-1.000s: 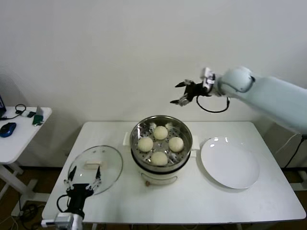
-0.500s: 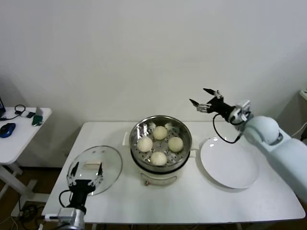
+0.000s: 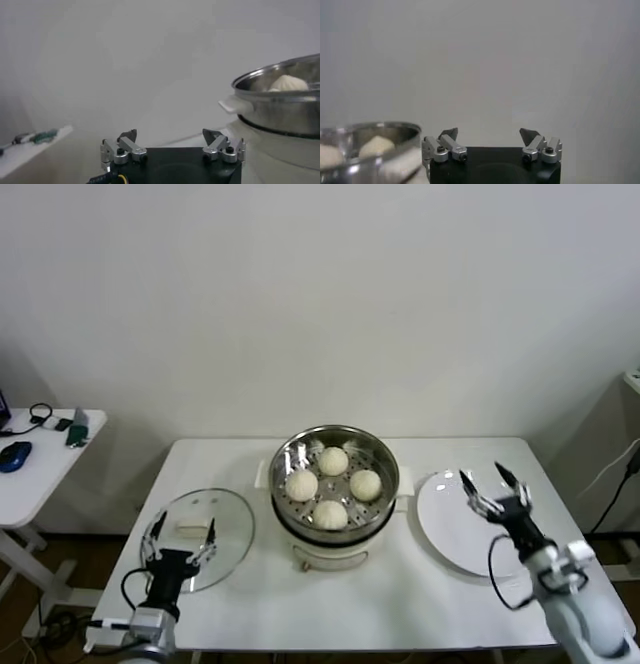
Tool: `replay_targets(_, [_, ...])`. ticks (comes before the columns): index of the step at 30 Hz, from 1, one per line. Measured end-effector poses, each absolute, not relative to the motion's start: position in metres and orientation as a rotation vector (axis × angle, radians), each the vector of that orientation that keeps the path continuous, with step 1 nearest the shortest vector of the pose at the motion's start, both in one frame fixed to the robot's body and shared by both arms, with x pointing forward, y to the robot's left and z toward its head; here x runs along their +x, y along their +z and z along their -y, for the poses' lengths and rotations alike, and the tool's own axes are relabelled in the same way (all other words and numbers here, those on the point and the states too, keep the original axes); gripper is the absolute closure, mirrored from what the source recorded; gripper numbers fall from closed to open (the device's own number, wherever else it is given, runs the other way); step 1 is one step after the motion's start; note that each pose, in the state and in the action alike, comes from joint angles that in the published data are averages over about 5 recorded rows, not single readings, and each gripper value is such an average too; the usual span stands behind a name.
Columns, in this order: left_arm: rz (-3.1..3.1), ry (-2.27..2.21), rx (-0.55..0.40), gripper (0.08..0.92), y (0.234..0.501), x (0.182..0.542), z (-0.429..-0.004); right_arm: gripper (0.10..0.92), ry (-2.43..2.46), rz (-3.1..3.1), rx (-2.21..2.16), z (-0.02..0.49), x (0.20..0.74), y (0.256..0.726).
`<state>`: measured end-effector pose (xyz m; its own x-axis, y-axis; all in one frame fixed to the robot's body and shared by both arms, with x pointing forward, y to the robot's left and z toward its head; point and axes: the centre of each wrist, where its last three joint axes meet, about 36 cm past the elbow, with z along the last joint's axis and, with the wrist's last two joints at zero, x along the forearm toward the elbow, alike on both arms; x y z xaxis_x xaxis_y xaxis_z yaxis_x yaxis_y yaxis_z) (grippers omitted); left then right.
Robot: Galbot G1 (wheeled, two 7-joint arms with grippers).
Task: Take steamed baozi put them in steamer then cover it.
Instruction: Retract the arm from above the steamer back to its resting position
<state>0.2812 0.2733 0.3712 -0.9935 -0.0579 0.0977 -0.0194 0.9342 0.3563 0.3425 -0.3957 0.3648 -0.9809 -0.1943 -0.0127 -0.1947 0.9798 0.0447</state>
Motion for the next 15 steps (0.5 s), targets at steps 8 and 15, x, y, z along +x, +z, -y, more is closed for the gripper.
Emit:
replay_targets(8, [2.818,-1.137,0.173,0.177,0.349,0.275,-0.292,0.2,0.127,-3.159,-0.128,0.392,0.285,0.331])
replay_targets(15, [2.599,-1.628,0.206,0.177,0.313,0.276,-0.303,0.2,0.183,-3.208,-0.031,0.377,0.248,0.306])
